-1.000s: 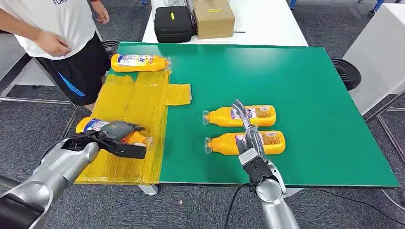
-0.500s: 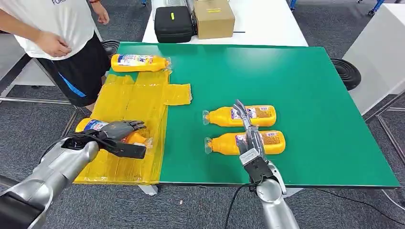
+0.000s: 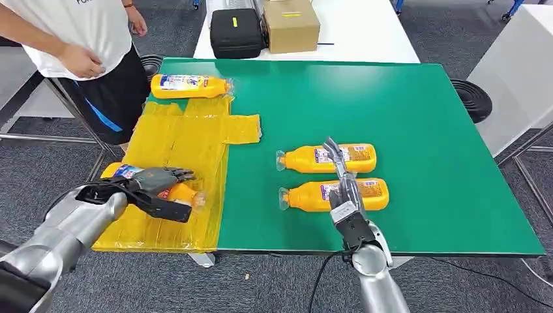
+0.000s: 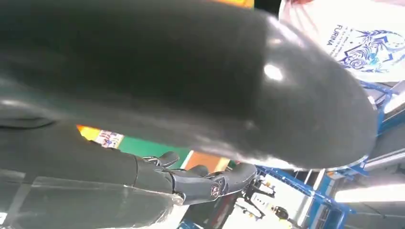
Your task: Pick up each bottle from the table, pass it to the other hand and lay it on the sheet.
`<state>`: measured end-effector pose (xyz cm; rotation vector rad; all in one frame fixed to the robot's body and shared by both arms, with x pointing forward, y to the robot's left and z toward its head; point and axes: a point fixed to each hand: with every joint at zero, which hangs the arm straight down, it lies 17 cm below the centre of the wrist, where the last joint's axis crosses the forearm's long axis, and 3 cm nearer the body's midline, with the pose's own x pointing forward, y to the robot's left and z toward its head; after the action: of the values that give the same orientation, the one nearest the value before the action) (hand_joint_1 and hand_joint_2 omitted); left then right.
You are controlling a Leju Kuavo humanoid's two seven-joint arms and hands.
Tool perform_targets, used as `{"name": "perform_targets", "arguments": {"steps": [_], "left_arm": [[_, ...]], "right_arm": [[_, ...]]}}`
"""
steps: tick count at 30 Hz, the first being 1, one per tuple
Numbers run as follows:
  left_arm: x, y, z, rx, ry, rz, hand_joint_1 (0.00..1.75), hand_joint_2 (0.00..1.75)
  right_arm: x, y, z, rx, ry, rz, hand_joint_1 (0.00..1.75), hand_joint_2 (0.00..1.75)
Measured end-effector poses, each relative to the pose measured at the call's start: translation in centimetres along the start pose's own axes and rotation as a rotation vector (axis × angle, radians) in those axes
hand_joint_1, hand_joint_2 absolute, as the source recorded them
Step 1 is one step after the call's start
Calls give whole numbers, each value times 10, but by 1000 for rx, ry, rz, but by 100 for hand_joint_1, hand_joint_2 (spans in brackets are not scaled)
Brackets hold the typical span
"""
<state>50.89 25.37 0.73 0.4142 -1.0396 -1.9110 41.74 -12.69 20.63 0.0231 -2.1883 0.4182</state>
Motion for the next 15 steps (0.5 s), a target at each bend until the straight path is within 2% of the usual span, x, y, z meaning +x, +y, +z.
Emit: {"name": "perform_targets", "arguments": {"steps": [11,12,15], "left_arm": [[2,-6,17,25,-41,-36,0,175],[3,-7,18,25,-43,-39,0,0],[4,-7,20,30,-49,-43,0,0]], "right_arm": [[-4,1,-2,1,9,-5,0,0],[-5,1,-3,1,9,-6,0,0],[-5,2,-3,2,10,-7,0,0]]}}
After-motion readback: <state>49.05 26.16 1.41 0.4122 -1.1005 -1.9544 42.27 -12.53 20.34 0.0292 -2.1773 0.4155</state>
